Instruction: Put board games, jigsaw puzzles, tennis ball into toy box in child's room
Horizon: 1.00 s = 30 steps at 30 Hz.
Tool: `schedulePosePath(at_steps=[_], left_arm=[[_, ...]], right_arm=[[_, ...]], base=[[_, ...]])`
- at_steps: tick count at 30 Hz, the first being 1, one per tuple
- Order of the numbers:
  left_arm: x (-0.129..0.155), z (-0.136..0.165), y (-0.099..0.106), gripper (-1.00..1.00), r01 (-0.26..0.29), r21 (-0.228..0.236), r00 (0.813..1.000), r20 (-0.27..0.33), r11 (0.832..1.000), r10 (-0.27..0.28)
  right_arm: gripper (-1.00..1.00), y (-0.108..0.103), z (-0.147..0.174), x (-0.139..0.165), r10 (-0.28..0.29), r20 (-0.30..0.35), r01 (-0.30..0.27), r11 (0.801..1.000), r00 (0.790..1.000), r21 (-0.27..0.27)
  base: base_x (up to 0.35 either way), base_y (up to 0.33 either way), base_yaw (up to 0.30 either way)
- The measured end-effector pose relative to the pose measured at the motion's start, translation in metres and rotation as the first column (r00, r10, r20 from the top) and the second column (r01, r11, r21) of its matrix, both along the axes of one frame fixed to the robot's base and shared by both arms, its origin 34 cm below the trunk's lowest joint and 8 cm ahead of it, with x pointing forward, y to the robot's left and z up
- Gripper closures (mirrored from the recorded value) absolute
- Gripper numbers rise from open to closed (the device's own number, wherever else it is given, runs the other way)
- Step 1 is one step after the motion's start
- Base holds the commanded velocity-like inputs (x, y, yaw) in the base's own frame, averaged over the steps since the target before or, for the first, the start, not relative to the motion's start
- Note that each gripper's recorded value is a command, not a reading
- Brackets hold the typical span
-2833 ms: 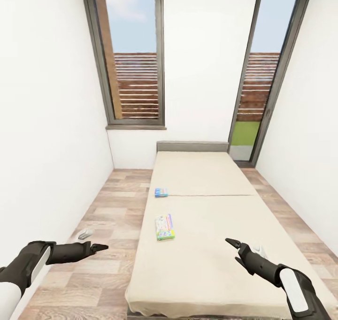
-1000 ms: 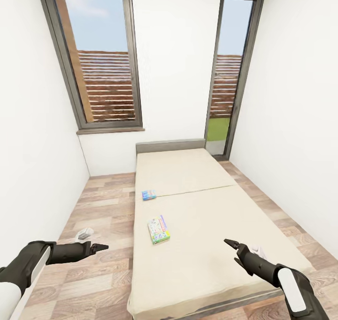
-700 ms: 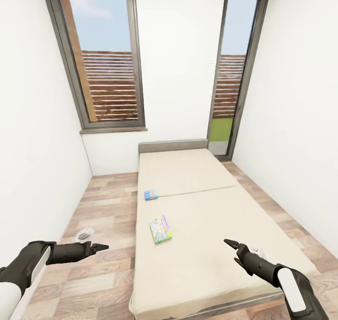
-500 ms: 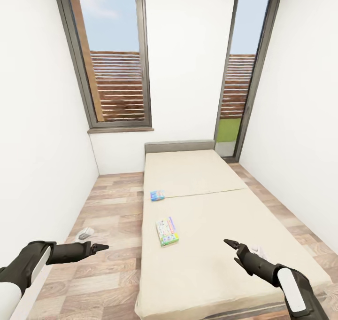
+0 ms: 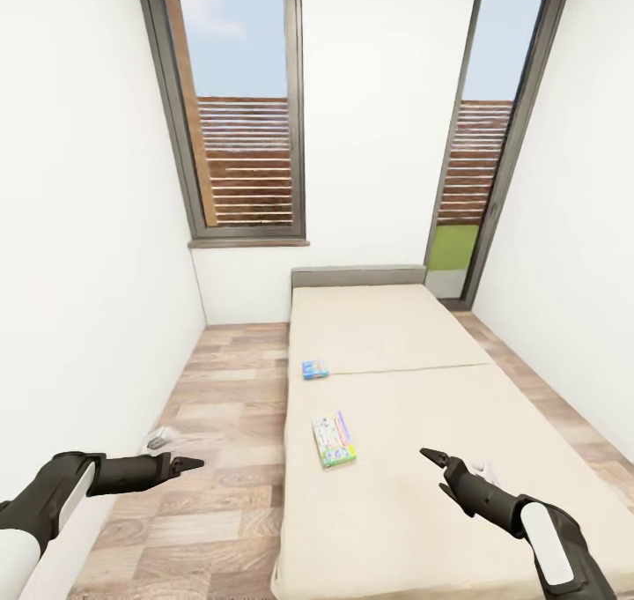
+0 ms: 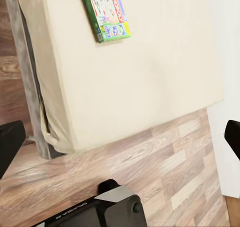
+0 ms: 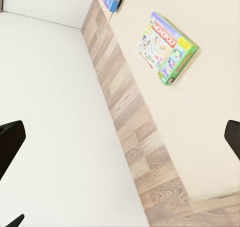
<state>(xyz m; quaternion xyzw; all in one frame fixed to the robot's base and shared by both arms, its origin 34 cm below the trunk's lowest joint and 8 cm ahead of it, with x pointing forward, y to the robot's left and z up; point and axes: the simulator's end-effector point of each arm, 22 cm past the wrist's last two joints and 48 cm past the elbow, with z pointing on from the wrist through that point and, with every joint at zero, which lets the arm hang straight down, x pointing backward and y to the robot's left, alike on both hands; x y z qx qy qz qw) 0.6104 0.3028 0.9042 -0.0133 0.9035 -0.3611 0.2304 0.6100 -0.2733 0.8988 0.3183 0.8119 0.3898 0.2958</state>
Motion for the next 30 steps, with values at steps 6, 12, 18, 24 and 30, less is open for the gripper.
schedulePosePath(at_steps=[6,12,18,24,30], left_arm=[[0.000,0.000,0.000,-1.00,0.000,0.001,1.000,0.000,1.000,0.000],[0.000,0.000,0.000,-1.00,0.000,0.000,1.000,0.000,1.000,0.000],[0.000,0.000,0.000,-1.00,0.000,0.000,1.000,0.000,1.000,0.000],[0.000,0.000,0.000,-1.00,0.000,0.000,1.000,0.001,1.000,0.000],[0.000,0.000,0.000,-1.00,-0.001,0.001,1.000,0.000,1.000,0.001]], right_arm=[[-1.00,-0.004,0.001,0.003,-0.016,0.017,0.017,1.000,1.000,-0.014],[-1.00,-0.012,0.004,0.009,-0.041,0.045,0.042,0.998,0.998,-0.038],[-1.00,-0.013,0.004,0.010,-0.047,0.054,0.049,0.998,0.997,-0.046],[-1.00,-0.013,0.005,0.011,-0.048,0.056,0.051,0.998,0.997,-0.047],[-1.00,-0.013,0.005,0.011,-0.049,0.057,0.052,0.998,0.997,-0.047]], base=[[0.071,0.128,0.187],[0.103,0.140,0.053],[0.046,0.043,0.013],[0.150,0.088,0.003],[0.069,0.032,0.001]])
